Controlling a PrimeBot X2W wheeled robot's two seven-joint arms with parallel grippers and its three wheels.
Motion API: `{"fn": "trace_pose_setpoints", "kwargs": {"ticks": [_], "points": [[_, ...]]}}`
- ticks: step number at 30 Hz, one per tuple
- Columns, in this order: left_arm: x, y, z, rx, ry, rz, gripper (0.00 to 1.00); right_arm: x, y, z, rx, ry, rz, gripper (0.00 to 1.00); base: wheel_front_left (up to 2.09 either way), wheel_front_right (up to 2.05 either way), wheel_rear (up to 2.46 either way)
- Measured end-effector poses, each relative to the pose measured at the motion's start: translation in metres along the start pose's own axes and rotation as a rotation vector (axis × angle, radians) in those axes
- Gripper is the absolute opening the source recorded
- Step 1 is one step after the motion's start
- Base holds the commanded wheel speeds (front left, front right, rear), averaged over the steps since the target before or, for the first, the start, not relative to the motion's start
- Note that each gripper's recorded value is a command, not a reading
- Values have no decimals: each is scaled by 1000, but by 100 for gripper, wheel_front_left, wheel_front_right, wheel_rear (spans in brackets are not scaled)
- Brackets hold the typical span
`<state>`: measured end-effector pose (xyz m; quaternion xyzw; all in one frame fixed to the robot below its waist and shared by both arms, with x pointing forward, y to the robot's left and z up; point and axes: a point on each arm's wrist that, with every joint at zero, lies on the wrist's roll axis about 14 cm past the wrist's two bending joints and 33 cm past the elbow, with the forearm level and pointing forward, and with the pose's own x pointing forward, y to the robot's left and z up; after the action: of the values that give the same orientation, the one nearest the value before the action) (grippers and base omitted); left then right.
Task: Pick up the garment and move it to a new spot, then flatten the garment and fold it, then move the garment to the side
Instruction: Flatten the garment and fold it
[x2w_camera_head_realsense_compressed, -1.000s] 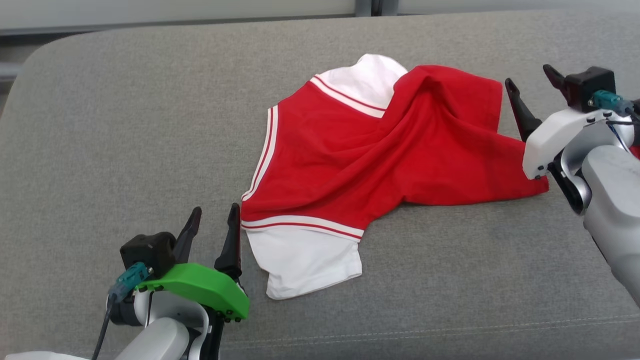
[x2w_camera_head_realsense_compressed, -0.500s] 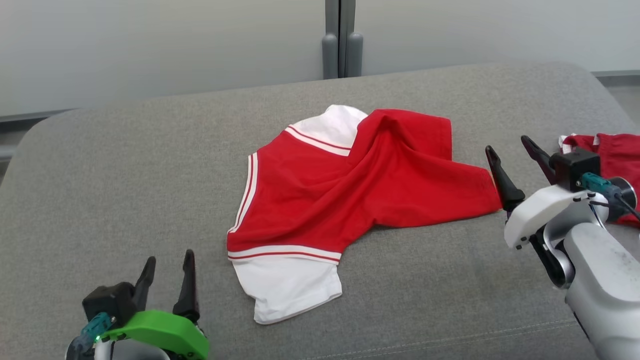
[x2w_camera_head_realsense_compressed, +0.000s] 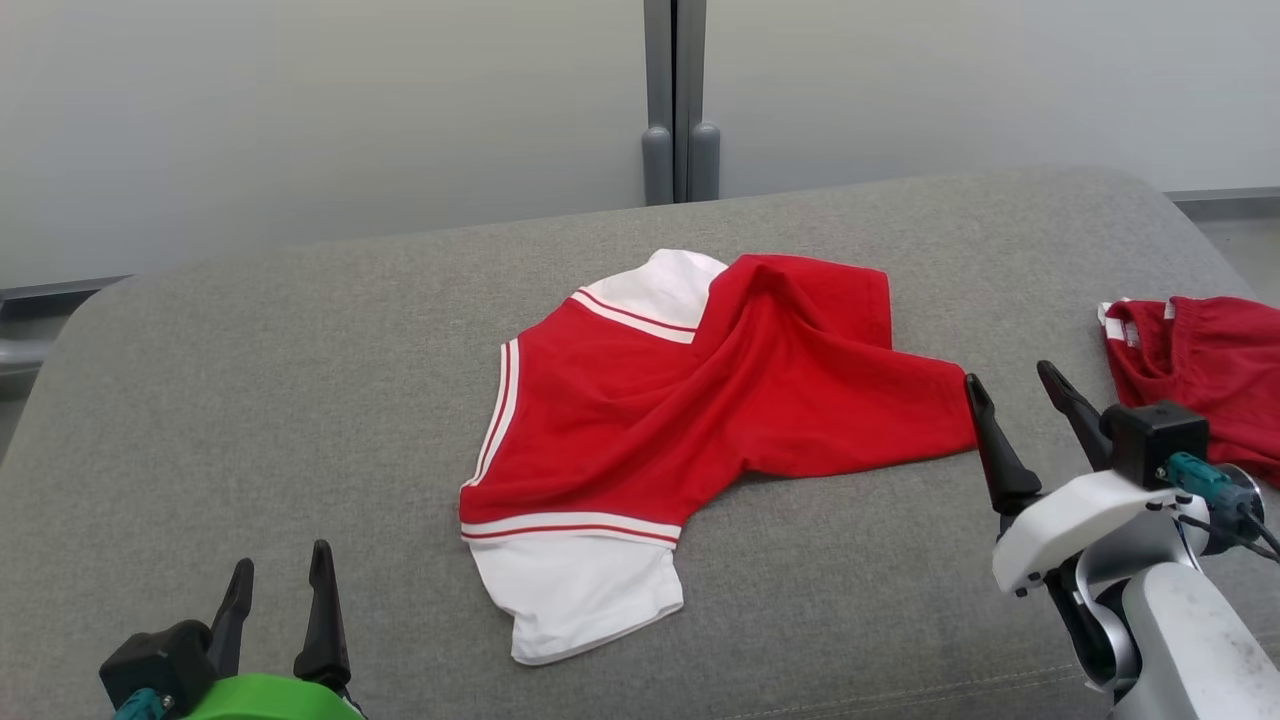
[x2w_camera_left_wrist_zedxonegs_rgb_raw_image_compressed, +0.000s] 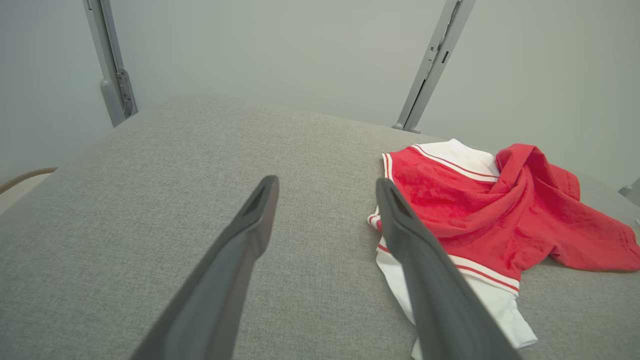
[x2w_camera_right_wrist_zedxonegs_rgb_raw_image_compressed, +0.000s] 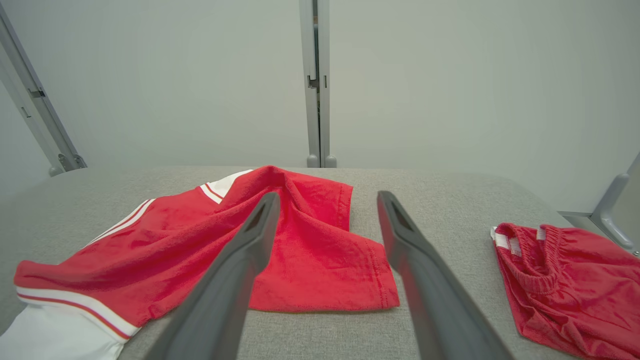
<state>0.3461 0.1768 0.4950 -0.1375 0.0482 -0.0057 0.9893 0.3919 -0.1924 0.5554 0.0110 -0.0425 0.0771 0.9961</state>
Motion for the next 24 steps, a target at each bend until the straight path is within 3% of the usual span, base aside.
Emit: {"fn": "trace_pose_setpoints", "kwargs": {"ticks": [24], "points": [[-8,8,-6,14,3,18,100,-21,16,-2,43,29,-28,100,0,0,0]]}}
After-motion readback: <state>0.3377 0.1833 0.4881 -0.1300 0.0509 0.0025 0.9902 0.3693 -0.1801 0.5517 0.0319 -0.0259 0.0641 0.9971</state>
